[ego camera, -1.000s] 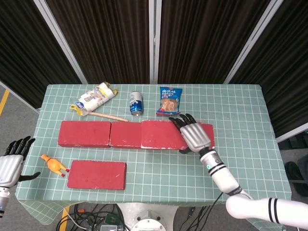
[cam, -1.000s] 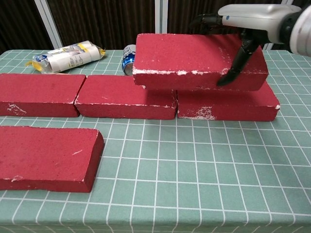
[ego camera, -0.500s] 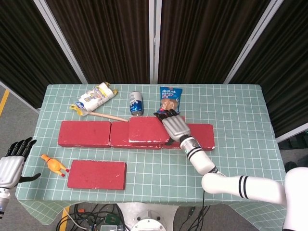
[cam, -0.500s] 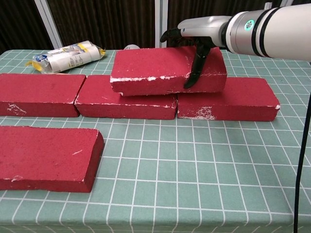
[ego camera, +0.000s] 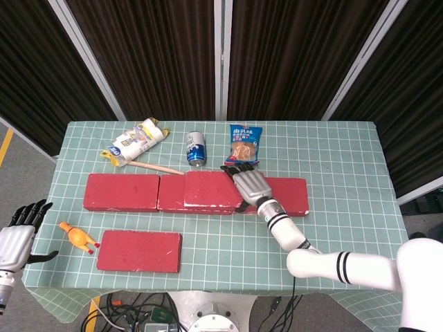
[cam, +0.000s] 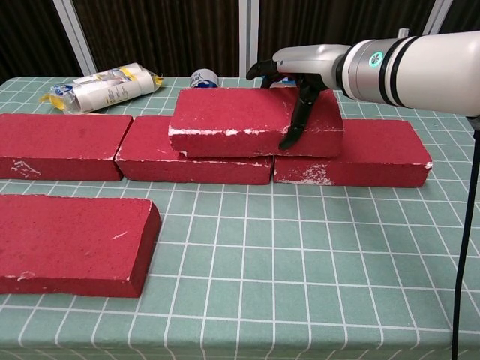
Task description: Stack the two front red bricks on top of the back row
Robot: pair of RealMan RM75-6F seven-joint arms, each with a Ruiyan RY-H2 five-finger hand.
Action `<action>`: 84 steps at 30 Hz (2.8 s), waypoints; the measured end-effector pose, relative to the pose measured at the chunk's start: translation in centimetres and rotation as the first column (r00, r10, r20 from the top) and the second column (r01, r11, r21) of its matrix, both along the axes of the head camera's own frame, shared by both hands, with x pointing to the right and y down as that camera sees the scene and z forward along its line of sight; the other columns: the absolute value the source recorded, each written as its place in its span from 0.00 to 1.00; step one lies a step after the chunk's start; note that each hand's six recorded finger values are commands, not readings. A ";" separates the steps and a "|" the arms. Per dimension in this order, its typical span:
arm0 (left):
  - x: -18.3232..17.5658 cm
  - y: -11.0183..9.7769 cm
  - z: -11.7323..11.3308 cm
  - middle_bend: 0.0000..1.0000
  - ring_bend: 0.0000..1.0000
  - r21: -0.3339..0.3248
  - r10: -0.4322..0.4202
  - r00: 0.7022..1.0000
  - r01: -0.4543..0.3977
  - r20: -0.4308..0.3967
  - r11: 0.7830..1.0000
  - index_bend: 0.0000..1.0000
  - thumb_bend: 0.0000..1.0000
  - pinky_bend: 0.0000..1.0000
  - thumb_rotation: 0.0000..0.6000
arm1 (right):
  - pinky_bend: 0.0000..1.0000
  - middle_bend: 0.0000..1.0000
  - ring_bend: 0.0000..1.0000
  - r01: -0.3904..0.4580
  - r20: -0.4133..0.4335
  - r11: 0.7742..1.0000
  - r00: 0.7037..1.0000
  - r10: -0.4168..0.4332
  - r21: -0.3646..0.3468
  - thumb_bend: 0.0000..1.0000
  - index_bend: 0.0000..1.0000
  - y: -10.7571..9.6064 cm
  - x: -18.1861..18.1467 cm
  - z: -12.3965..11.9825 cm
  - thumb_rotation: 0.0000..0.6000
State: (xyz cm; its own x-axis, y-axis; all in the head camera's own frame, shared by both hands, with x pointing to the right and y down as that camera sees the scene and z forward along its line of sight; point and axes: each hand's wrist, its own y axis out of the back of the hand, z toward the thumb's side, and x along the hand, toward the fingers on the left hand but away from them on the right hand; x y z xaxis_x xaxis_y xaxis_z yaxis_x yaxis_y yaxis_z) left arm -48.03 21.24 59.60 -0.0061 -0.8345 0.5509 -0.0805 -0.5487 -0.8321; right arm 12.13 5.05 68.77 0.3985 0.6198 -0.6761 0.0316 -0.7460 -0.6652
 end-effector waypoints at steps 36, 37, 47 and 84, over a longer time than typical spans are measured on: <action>-0.5 0.1 -0.4 0.00 0.00 -0.003 -0.024 0.998 0.024 -0.057 1.000 0.01 0.00 0.02 1.00 | 0.00 0.36 0.01 -0.050 0.010 0.999 0.999 0.050 -0.014 0.00 0.00 0.3 -0.6 1.2 1.00; -0.5 0.1 -0.4 0.00 0.00 -0.003 -0.024 0.998 0.024 -0.057 1.000 0.01 0.00 0.02 1.00 | 0.00 0.36 0.01 -0.049 0.009 0.999 0.999 0.049 -0.015 0.00 0.00 0.3 -0.6 1.3 1.00; -0.7 0.3 -0.3 0.00 0.00 -0.008 -0.025 0.998 0.025 -0.055 1.000 0.01 0.00 0.02 1.00 | 0.00 0.36 0.02 -0.038 0.016 0.999 0.999 0.038 0.000 0.00 0.00 -0.1 -0.8 1.1 1.00; -0.9 0.5 0.1 0.00 0.00 -0.023 -0.029 0.998 0.028 -0.053 0.999 0.01 0.00 0.02 1.00 | 0.00 0.31 0.01 0.003 0.021 1.000 1.000 -0.002 -0.017 0.00 0.00 0.1 -1.2 1.7 1.00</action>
State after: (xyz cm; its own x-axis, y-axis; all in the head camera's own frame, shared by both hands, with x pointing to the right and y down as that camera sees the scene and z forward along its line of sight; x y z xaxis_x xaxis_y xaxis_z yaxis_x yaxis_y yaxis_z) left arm -48.91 21.77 59.65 0.0003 -0.8222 0.5693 -0.1399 -0.5637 -0.8140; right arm 10.91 5.19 70.51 0.4140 0.6073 -0.6780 0.0433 -0.7572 -0.6518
